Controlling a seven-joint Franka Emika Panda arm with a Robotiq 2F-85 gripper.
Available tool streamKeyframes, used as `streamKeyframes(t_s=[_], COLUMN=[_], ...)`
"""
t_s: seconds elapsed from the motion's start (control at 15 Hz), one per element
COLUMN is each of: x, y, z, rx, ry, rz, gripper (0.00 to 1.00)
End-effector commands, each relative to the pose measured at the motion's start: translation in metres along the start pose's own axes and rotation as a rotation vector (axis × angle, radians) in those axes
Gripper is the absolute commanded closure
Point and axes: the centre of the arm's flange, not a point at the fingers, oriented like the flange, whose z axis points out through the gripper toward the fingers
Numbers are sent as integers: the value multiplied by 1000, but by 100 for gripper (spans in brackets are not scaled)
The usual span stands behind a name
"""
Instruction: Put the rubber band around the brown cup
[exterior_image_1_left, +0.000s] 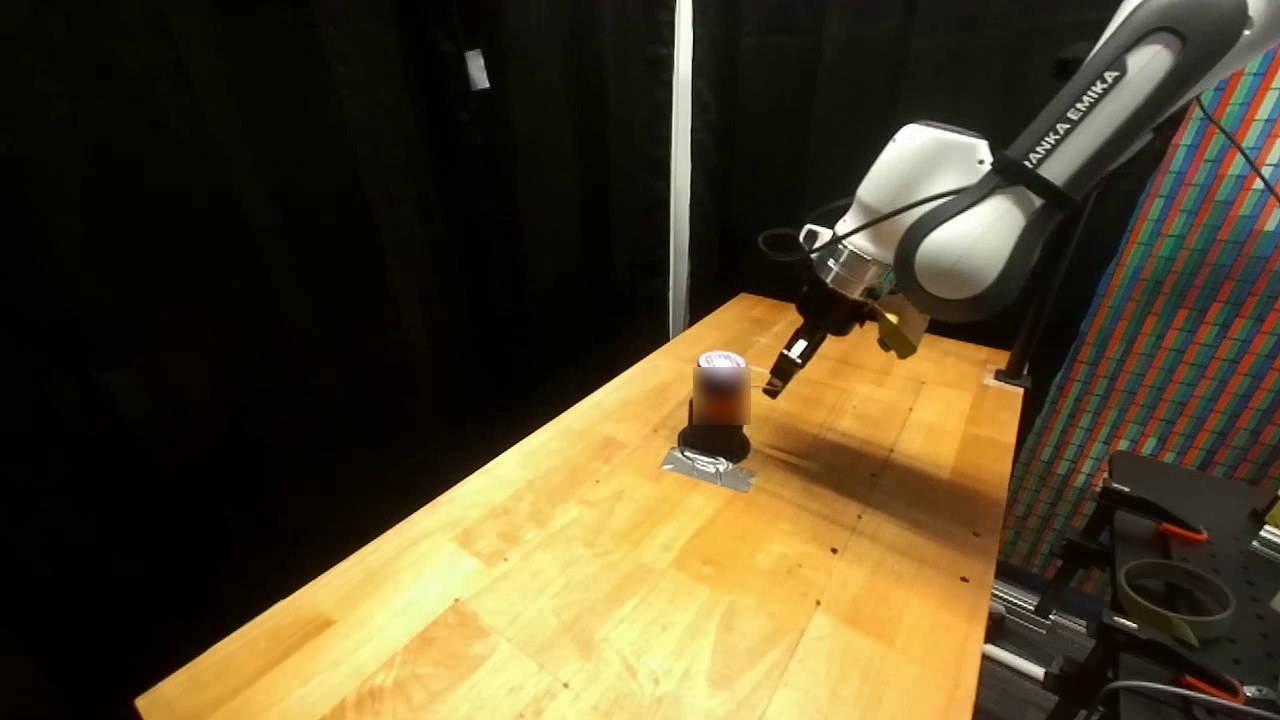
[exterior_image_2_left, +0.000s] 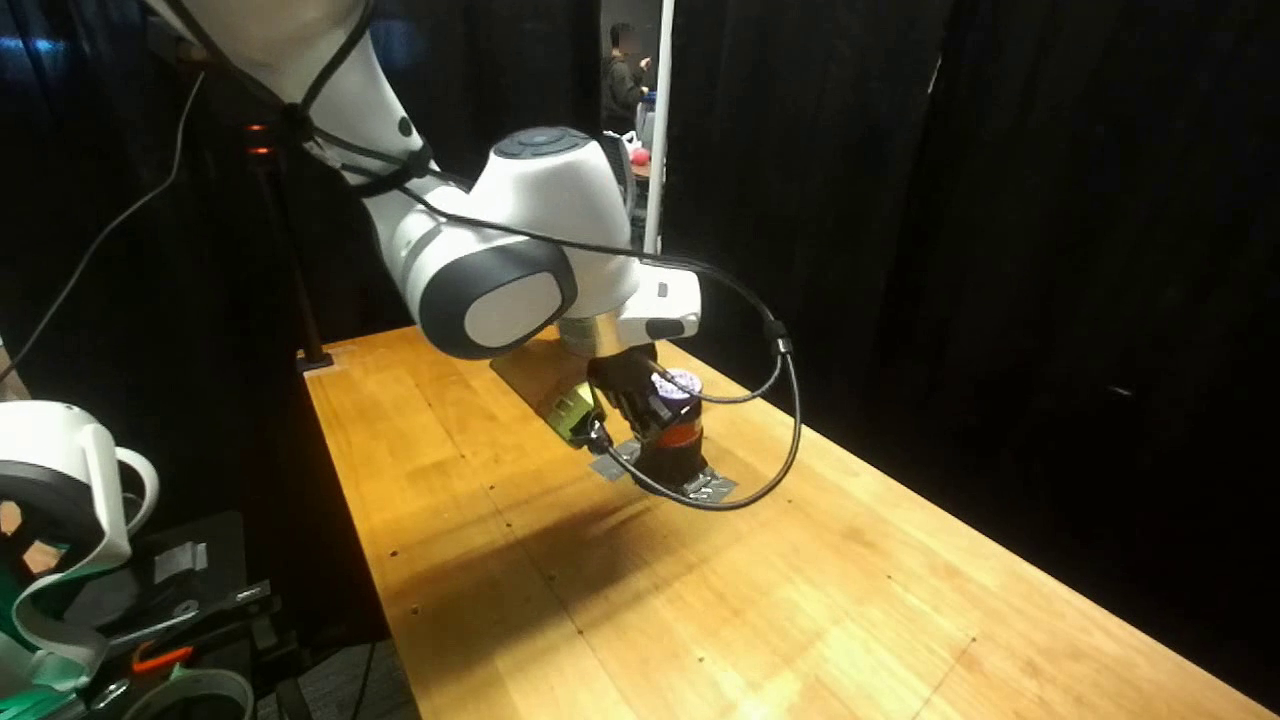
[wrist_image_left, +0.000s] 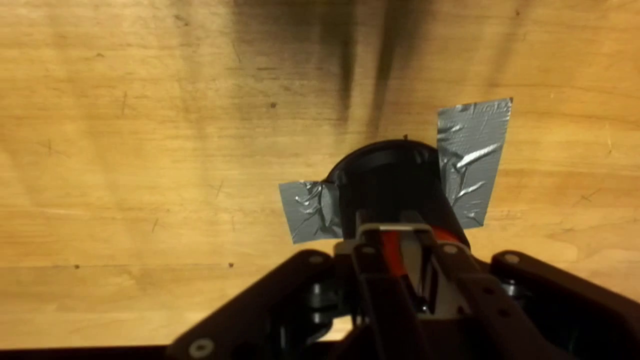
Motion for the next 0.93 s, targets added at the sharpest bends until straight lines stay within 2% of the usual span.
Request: streamKeyframes(t_s=[0.0, 0.07, 0.2, 0.47, 0.6, 0.67, 0.73, 0.8, 0.87], x=[-45, -49, -59, -77, -87, -91, -96, -101, -90], y=[2, 1, -2, -7, -4, -1, 1, 2, -4], z=[-16, -17, -18, -19, -19, -17, -16, -13, -13], rx=[-9, -16, -11, 13, 20, 19, 43, 93, 40], ry=[205, 262, 373, 568, 624, 626, 578, 489, 536], rz=[29, 37, 51, 75, 83, 84, 90, 93, 81], gripper=[96, 98, 91, 92, 92, 90, 65, 65, 88])
